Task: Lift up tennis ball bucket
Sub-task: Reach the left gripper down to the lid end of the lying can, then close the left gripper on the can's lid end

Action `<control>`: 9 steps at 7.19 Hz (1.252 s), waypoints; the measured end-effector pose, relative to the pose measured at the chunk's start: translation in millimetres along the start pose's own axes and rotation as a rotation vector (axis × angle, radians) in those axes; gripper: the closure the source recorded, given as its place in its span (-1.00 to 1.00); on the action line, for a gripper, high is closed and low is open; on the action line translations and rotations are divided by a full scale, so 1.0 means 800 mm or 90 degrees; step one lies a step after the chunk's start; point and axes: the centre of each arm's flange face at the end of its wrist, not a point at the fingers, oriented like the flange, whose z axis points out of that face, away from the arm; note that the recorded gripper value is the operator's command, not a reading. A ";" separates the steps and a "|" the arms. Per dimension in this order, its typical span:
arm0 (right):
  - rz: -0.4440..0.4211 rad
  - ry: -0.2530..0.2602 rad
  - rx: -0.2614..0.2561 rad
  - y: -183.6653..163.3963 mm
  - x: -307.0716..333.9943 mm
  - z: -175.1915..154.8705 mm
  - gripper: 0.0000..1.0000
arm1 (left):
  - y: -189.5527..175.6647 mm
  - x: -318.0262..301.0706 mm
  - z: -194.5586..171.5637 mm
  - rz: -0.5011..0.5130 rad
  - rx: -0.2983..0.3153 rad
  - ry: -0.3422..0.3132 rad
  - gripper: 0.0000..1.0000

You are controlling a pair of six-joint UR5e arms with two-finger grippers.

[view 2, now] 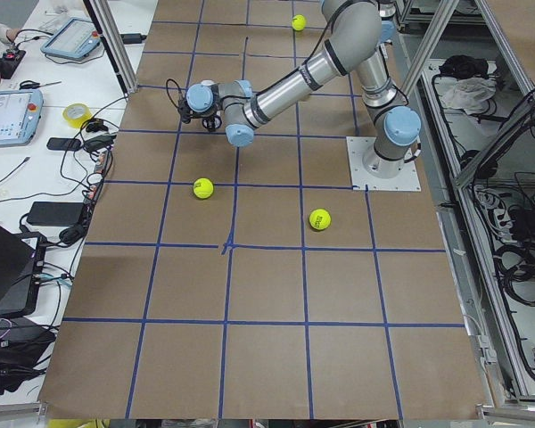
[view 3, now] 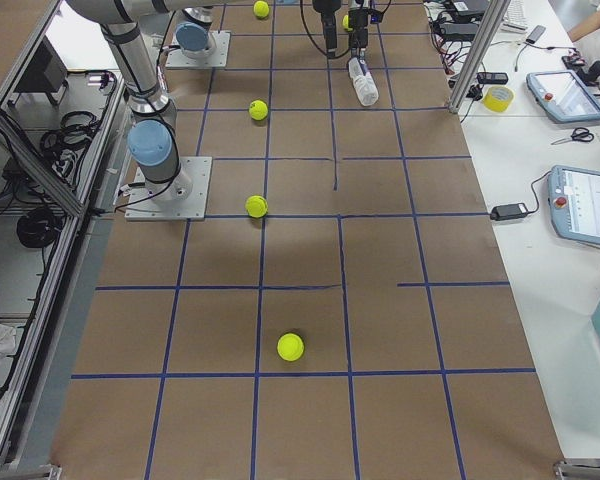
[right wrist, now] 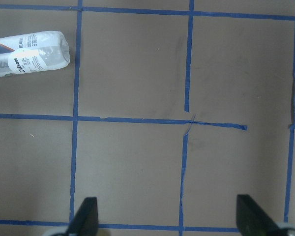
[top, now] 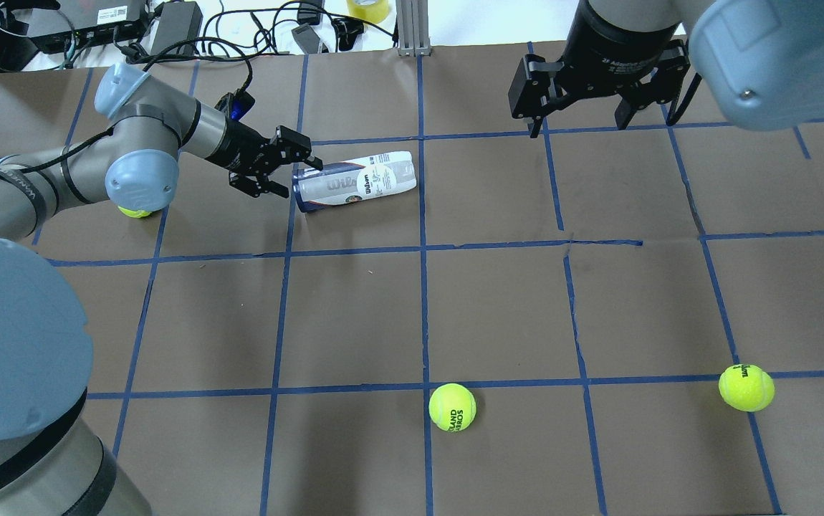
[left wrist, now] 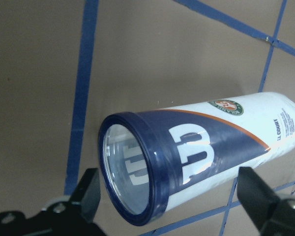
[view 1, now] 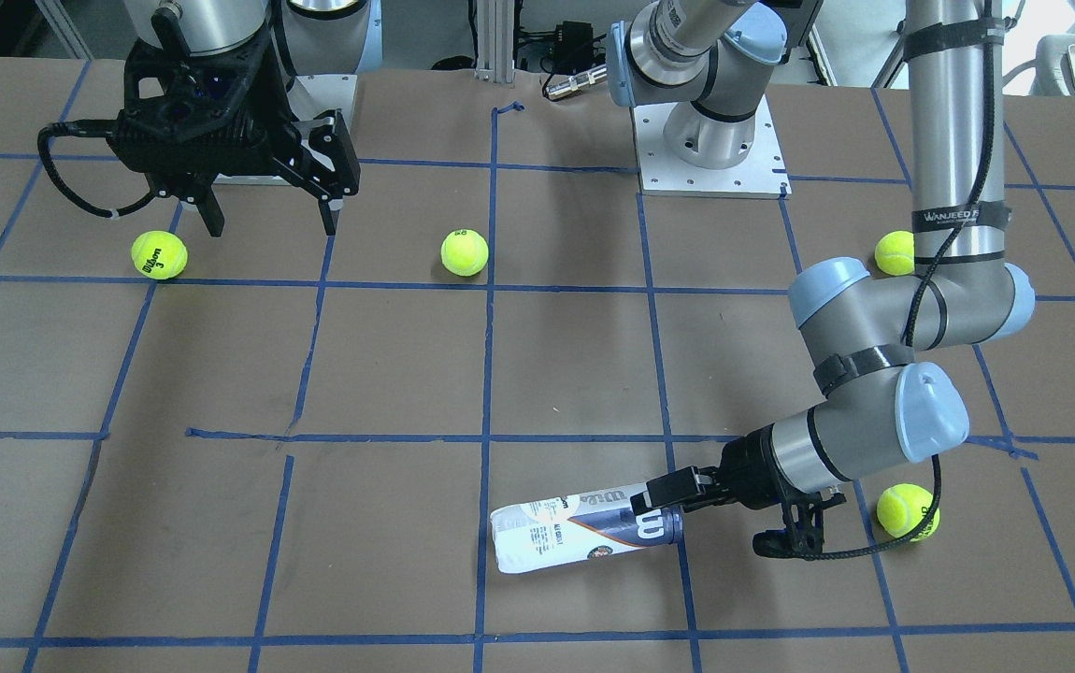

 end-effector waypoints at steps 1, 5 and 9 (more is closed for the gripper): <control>0.000 0.000 0.000 0.000 0.000 0.000 -1.00 | 0.000 0.001 0.004 -0.003 -0.003 0.017 -1.00; -0.002 -0.001 0.000 0.001 -0.003 0.000 -1.00 | 0.001 0.002 0.019 -0.010 -0.016 0.037 0.81; -0.003 -0.001 0.000 0.001 -0.003 -0.001 -1.00 | 0.001 0.010 0.017 -0.045 -0.016 0.040 1.00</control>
